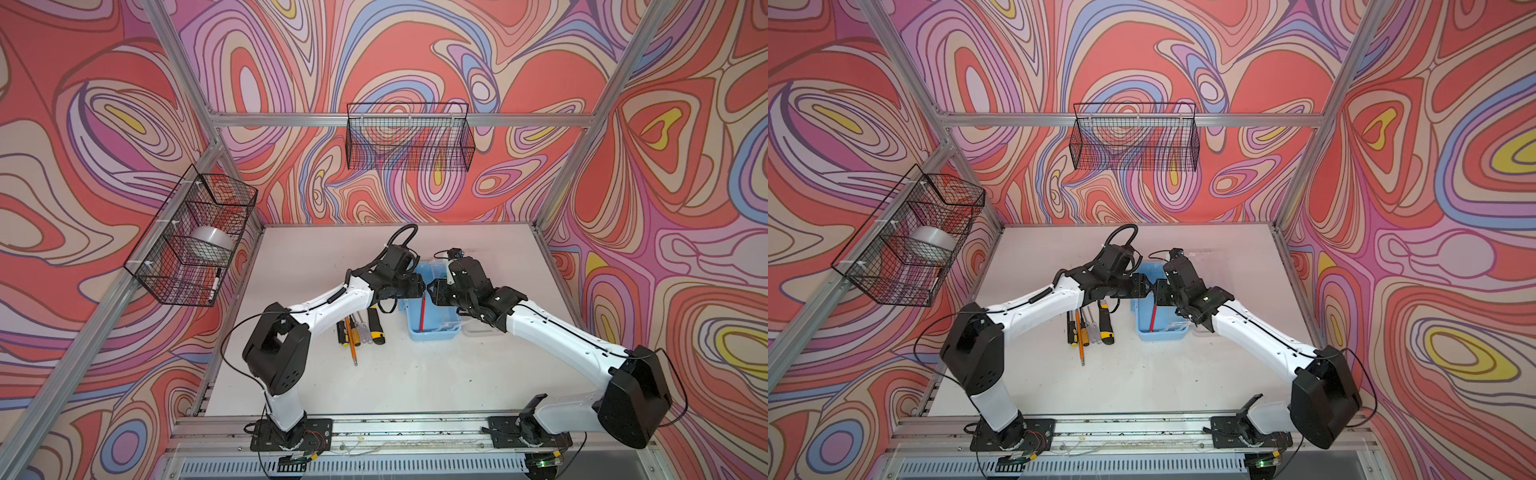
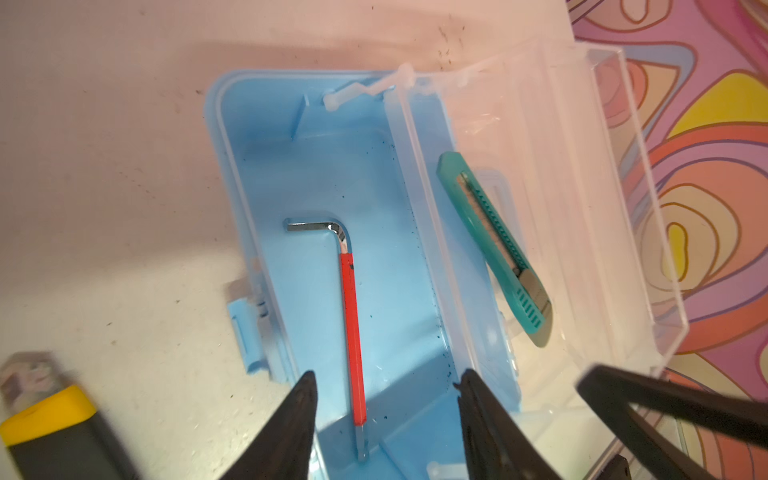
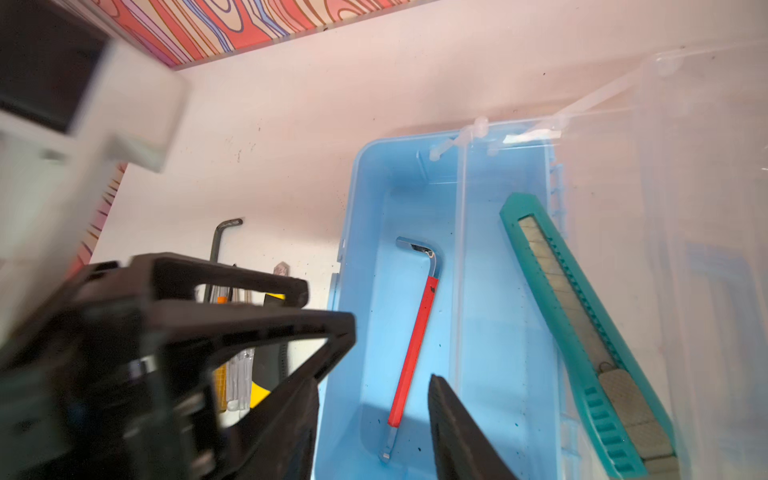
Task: Pack the tool kit
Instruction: 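Open the left gripper to drop the hex key and withdraw, then move the left gripper back to the tools over the orange-handled hex key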
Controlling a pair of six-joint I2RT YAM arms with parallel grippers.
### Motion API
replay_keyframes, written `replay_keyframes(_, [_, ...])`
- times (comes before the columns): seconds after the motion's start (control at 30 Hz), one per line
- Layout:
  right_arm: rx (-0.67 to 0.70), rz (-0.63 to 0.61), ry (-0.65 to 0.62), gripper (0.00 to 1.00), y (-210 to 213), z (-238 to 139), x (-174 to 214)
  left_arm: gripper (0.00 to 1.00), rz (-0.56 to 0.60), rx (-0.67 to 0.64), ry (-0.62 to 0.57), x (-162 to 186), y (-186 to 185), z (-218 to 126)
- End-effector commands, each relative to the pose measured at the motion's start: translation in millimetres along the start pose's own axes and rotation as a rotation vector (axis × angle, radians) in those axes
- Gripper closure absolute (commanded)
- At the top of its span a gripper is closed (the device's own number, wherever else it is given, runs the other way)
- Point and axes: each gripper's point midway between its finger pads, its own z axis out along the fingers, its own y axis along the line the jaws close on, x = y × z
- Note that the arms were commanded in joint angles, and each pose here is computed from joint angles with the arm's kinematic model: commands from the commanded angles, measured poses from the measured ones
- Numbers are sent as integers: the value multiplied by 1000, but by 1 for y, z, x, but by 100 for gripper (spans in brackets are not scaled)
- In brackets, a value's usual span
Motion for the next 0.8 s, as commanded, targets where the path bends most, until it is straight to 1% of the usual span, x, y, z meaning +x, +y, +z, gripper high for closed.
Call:
replay_keyframes(0.0, [-44,-11,9,55,7,2,0,39,38,-49,-91,-11,11,-21])
replay_keyframes(0.13, [-89,-16,29,55,14,4,6,35,57,-133,-83,-5,31,-39])
replay_keyframes(0.3, [-134,-33,69,53,24,8,17,32,-15,-209,-105,10,71,-61])
replay_keyframes(0.5, [-151,-95,100,50,47,18,26,32,-85,-251,-125,21,103,-84])
replay_keyframes(0.63, [-169,-109,104,50,60,25,28,31,-125,-287,-124,26,123,-93])
replay_keyframes(0.77, [-193,-109,105,54,71,29,28,31,-162,-322,-130,34,138,-100])
